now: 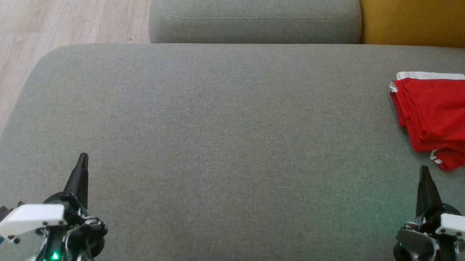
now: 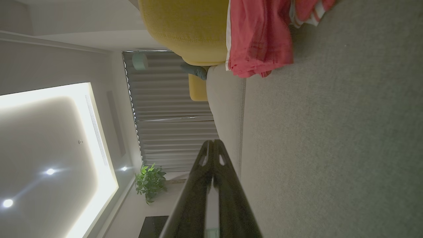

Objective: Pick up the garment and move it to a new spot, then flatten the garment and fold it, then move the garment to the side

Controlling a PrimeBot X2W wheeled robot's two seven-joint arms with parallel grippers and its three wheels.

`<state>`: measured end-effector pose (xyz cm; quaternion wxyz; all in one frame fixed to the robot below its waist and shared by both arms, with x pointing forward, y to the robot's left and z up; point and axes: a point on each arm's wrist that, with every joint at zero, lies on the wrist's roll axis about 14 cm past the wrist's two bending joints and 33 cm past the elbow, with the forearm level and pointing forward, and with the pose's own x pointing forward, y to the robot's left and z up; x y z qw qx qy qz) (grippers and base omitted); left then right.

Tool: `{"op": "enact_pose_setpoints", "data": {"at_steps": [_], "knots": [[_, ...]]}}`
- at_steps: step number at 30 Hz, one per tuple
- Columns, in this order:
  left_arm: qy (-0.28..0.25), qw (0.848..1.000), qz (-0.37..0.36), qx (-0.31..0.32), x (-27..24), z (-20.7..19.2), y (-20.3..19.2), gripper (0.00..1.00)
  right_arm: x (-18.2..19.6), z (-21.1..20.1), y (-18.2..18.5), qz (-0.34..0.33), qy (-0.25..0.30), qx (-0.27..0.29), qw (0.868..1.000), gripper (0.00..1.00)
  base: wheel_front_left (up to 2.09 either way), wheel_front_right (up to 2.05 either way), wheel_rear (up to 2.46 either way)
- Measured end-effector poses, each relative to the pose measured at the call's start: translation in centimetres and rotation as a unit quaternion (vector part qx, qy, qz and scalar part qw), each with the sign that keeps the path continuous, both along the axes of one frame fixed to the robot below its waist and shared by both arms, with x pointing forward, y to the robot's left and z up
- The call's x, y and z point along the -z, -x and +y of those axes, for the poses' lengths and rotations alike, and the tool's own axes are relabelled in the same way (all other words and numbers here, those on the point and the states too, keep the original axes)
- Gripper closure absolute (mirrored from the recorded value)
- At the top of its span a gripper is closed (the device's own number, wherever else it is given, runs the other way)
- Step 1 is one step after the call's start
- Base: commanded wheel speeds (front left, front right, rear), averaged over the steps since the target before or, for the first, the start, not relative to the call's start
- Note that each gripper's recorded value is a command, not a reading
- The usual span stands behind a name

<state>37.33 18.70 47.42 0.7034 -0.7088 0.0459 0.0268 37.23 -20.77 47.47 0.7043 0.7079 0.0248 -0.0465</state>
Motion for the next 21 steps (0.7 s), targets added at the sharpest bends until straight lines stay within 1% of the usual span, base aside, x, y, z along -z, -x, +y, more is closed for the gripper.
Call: {"op": "enact_pose_setpoints", "data": {"at_steps": [21], "knots": [[0.001,1.0,0.0,0.002,0.0,-0.04,0.01,1.0,0.0,0.0,0.0,0.0,0.0,0.0,1.0,1.0,0.0,0.0,0.0]]}}
